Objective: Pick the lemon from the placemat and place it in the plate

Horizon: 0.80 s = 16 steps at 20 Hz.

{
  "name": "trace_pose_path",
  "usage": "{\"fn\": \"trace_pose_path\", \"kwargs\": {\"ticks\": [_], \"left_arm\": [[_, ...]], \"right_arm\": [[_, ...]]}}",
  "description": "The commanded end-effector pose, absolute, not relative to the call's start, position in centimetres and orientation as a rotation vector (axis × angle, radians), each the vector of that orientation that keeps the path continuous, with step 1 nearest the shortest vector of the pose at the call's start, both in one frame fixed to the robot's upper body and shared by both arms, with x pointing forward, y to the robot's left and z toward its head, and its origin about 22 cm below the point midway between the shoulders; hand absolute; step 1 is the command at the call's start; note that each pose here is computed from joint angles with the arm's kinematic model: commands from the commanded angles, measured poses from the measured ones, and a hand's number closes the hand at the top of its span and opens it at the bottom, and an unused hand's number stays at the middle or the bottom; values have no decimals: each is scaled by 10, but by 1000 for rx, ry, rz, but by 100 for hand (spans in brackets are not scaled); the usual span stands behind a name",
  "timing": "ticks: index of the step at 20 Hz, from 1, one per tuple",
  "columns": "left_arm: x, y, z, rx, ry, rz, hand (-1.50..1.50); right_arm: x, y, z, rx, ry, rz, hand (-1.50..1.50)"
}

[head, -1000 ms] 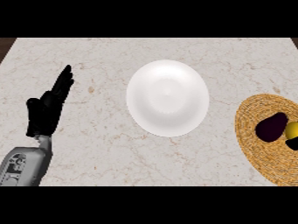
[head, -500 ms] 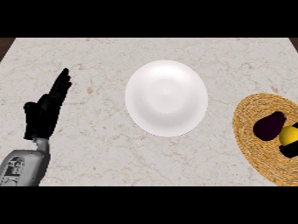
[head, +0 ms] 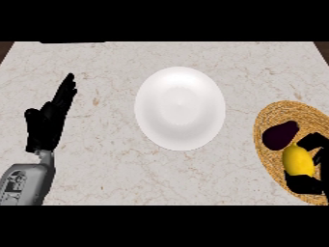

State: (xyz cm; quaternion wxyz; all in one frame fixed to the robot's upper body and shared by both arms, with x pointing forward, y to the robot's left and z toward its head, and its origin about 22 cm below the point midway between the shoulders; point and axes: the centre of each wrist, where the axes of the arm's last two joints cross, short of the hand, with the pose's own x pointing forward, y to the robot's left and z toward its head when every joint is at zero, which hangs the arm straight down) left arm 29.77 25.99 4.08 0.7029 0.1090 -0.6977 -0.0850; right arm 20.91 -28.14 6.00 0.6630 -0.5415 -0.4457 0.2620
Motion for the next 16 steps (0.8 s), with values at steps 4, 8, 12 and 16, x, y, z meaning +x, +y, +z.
{"fn": "trace_pose_path", "kwargs": {"ticks": [4, 8, 12, 16], "left_arm": [[301, 261, 36, 238, -1553, -204, 0], [296, 261, 38, 217, -1561, -225, 0], [304, 239, 54, 209, -1558, -226, 0], [306, 246, 32, 203, -1548, -223, 0]], "right_arm": [[181, -245, 119, -1323, -1375, 565, 150], [183, -214, 147, -1247, -1527, 578, 150], [216, -185, 161, -1126, -1535, 585, 150], [239, -145, 136, -1036, -1521, 588, 150]]}}
